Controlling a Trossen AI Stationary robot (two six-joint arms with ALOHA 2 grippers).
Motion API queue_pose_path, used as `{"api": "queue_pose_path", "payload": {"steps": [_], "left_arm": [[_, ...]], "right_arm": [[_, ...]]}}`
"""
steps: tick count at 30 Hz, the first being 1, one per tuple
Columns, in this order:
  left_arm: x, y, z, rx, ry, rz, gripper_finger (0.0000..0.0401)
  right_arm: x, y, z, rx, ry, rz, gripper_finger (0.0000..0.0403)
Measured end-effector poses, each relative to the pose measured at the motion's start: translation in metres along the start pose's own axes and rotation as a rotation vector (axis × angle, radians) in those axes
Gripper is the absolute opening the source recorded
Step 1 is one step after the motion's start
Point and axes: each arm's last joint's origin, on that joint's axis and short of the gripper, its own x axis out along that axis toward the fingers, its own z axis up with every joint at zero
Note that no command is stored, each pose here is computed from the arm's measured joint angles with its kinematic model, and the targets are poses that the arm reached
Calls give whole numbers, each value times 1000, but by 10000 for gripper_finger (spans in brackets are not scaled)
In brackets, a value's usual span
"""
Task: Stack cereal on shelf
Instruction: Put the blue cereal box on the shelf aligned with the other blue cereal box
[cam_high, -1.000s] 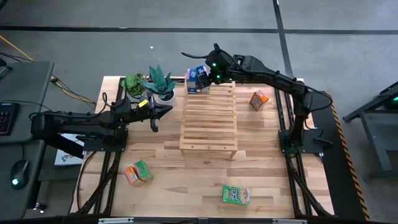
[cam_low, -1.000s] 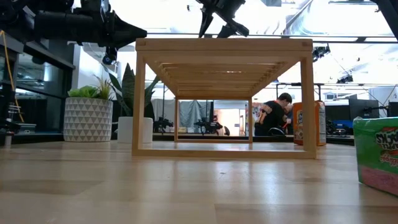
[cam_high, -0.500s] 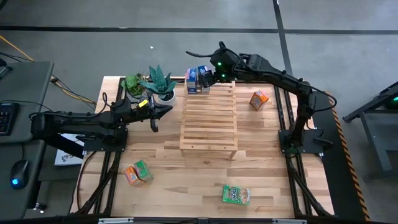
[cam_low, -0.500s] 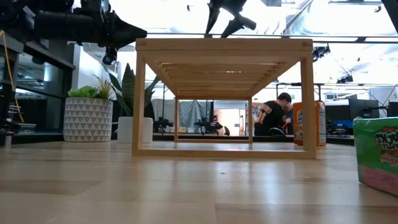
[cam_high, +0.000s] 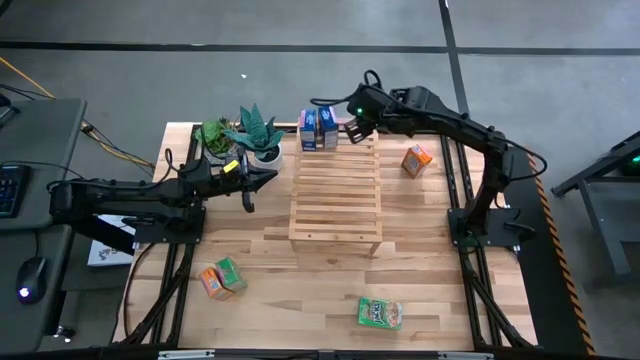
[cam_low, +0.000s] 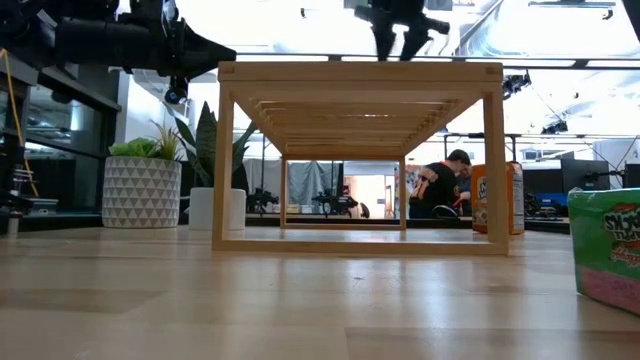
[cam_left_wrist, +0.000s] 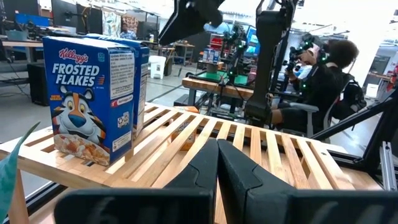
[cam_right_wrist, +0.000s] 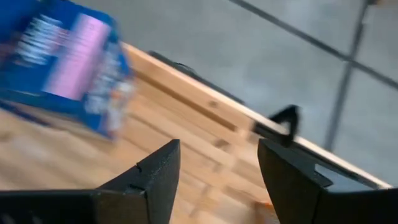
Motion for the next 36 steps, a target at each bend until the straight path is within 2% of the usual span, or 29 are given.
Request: {"api": "queue_pose_path", "payload": {"steps": [7,13,15,18,20,24,26,32,36], "left_arm": [[0,0,0,0,0,0,0],[0,0,-1,10,12,1,0],[0,0,-1,33,15,2,0],[0,0,-1,43,14,6,0],[0,1,-1,44,12,21,0],[0,2,-1,47,7,57,0],[0,2,-1,57,5,66,0],[0,3,0,80,-4,112,0],[0,4,0,88,-9,133,0]], "right_arm": [[42,12,-20,-100,53,-67,133],[67,11,-43,-154,91,-162,35],[66,9,-47,-139,59,-149,10],[55,0,-52,-107,-33,-89,13],[48,-5,-57,-76,-106,-2,11],[43,-13,-74,-17,-301,275,3],[49,-14,-86,17,-383,374,3],[70,-12,-108,100,-538,518,0],[82,-3,-108,118,-572,532,0]]}}
